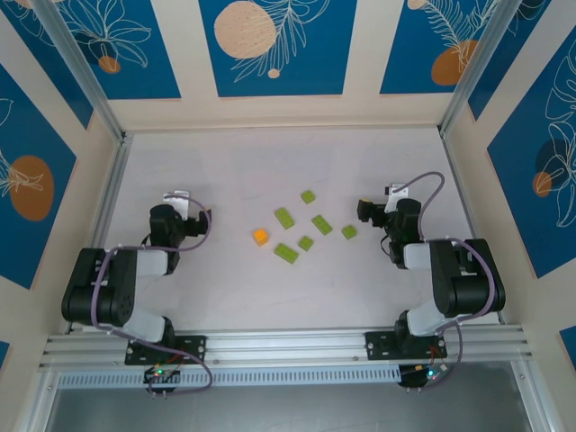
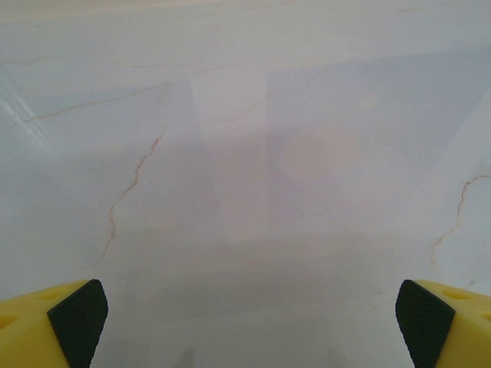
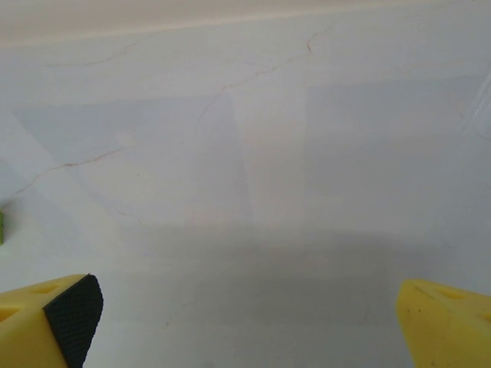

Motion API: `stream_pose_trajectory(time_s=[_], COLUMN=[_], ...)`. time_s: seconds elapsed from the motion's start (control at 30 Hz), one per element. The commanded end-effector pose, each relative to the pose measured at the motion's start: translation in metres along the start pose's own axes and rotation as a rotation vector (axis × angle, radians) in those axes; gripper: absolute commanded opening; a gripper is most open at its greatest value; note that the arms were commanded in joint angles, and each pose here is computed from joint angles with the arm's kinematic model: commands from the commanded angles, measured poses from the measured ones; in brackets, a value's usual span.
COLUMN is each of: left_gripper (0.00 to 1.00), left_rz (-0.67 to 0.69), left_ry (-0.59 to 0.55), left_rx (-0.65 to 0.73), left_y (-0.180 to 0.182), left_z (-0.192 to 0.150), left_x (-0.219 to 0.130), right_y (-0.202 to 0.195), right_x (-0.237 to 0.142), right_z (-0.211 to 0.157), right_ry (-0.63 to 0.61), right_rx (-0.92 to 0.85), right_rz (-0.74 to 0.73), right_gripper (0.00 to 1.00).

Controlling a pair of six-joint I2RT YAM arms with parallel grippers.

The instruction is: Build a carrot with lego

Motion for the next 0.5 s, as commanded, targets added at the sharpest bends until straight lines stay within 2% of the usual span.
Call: stream_pose_trajectory(time_s=[0.0, 0.07, 0.17, 0.37, 0.4, 0.47], left_gripper=[0.99, 0.99, 0.99, 0.99, 0.99, 0.99], left_rz=[0.112, 0.125, 0.015, -0.055, -0.048, 0.051], left_ry=[-0.043, -0.039, -0.037, 0.08, 0.102, 0.156], left_rx=[-0.068, -0.156, -0.182, -0.245, -0.276, -0.411], left_y=[0.003, 0.001, -0.013, -0.027, -0.027, -0.019], left_z=[0.056, 0.074, 0.086, 0.101, 0.102, 0.099], left_x=[-0.024, -0.037, -0.049, -0.053, -0.052, -0.05], right_y=[-0.013, -0.015, 0.004, 0.102, 0.118, 0.154], right_x=[-0.008, -0.014, -0.022, -0.042, -0.043, -0.044], right_z=[0.03, 0.045, 0.068, 0.105, 0.107, 0.111], right_ry=[0.029, 0.117, 0.219, 0.456, 0.49, 0.59], right_rx=[0.044, 0.133, 0.19, -0.055, -0.088, -0.151], right_rz=[-0.097, -0.108, 0.005, 0.288, 0.336, 0.446], right_gripper=[0.97, 0.94, 0.94, 0.94, 0.93, 0.88])
Point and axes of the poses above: each hand's point on the last joint's axis, 136 mm out from that joint toward the fingers, its own x axis out along the fingers, its own y axis along the line the jaws close on, z = x × y, the point moved 6 cm from there along -x, back along the fingers, and after that the axes turned 13 degrees about -x, right-handed, at the moved point
